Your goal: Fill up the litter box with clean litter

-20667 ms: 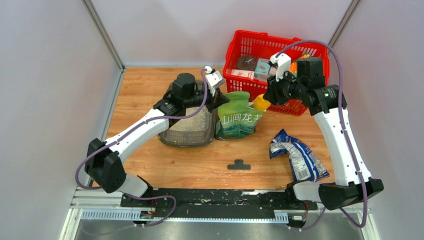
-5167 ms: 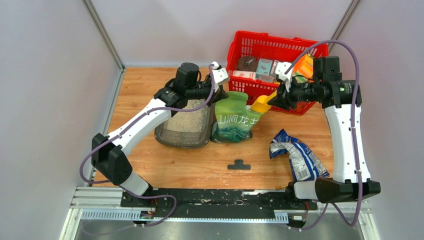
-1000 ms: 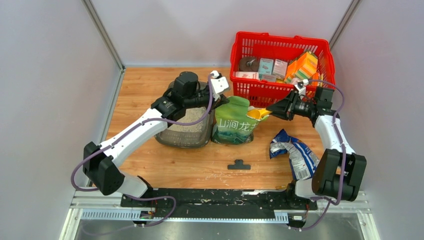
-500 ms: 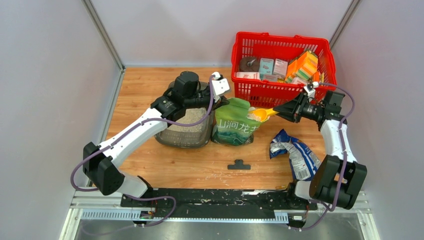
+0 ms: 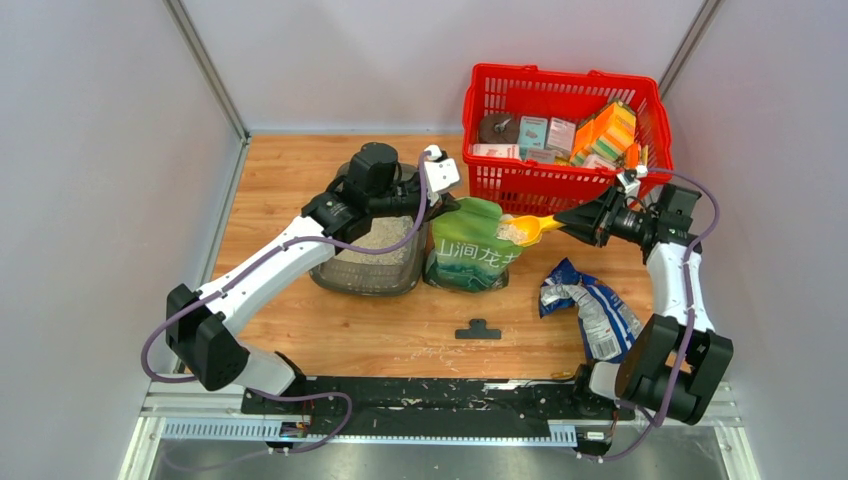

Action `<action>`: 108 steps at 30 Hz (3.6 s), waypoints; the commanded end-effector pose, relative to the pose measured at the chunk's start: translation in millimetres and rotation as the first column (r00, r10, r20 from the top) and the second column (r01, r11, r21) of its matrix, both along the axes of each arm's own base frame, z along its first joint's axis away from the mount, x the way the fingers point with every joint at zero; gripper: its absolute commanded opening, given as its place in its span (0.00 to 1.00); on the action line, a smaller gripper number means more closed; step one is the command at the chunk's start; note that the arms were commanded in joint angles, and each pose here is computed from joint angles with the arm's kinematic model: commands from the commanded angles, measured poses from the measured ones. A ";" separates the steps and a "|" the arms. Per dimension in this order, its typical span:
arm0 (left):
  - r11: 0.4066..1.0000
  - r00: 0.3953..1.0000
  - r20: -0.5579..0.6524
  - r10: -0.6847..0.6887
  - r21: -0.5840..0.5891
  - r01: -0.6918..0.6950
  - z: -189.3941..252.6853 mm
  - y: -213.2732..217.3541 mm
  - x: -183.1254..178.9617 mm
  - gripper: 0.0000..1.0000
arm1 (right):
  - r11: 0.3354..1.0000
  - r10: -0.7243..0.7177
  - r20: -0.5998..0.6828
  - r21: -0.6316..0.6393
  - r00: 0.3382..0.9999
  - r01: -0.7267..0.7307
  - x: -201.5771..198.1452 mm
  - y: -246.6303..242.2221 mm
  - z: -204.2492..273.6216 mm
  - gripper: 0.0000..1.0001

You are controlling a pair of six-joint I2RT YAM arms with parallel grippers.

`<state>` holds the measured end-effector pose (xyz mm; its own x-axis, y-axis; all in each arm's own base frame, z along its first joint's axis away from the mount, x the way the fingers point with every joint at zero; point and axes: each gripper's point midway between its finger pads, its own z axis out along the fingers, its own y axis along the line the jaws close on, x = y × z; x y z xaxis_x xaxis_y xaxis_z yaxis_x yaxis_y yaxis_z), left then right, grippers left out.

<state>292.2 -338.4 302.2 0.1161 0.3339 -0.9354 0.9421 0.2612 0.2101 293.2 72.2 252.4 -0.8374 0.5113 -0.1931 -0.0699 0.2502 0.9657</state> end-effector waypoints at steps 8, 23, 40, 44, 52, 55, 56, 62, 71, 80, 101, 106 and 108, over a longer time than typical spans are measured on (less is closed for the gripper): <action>0.992 0.980 0.185 0.078 -0.110 -0.059 74.7 14.6 14.1 0.00 | 0.999 -0.053 0.089 -0.003 0.995 0.054 -3.4 -22.8 30.6 0.00; 0.991 0.983 0.169 0.066 -0.128 -0.045 75.7 10.0 13.8 0.00 | 0.988 -0.094 0.102 -0.110 0.990 0.105 -6.6 -27.3 36.2 0.00; 0.994 0.986 0.154 0.062 -0.100 -0.047 66.1 11.1 13.4 0.00 | 0.998 -0.058 0.099 0.012 0.993 0.057 -3.5 -24.7 32.9 0.00; 0.994 0.985 0.159 0.065 -0.095 -0.050 66.0 11.5 15.3 0.00 | 0.999 -0.048 0.103 0.017 0.994 0.046 -2.0 -25.8 34.0 0.00; 0.995 0.984 0.161 0.070 -0.081 -0.057 60.9 9.9 19.6 0.00 | 0.999 -0.044 0.111 0.026 0.993 0.041 -2.4 -27.0 43.5 0.00; 0.995 0.985 0.154 0.076 -0.079 -0.064 57.6 8.8 23.1 0.00 | 0.999 -0.046 0.107 0.032 0.993 0.043 -2.6 -27.6 46.2 0.00; 0.994 0.985 0.152 0.080 -0.080 -0.068 56.6 8.1 24.6 0.00 | 0.999 -0.047 0.109 0.033 0.993 0.044 -2.8 -27.9 47.8 0.00; 0.993 0.984 0.142 0.110 -0.068 -0.101 50.2 4.9 37.0 0.00 | 0.998 -0.049 0.110 0.045 0.993 0.044 -4.6 -30.5 53.5 0.00; 0.992 0.986 0.123 0.114 -0.060 -0.107 43.5 3.3 39.3 0.00 | 0.997 -0.040 0.097 0.070 0.994 0.033 -5.4 -33.4 53.0 0.00; 0.993 0.990 0.080 0.114 -0.045 -0.111 26.9 -12.1 56.7 0.00 | 0.996 -0.006 0.105 0.094 0.994 -0.004 -11.6 -30.4 66.5 0.00; 0.859 0.855 0.089 0.511 -0.086 -0.504 58.3 83.3 87.3 0.65 | 0.980 0.119 0.103 0.149 0.988 -0.133 42.0 29.5 101.0 0.00; 0.757 0.753 0.084 0.653 -0.021 -0.653 41.7 158.9 94.8 0.65 | 0.959 0.219 0.108 0.157 0.970 -0.234 61.5 73.8 105.9 0.00; 0.731 0.729 0.081 0.680 -0.007 -0.682 39.7 177.7 89.1 0.65 | 0.954 0.240 0.115 0.157 0.964 -0.256 71.5 85.3 108.1 0.00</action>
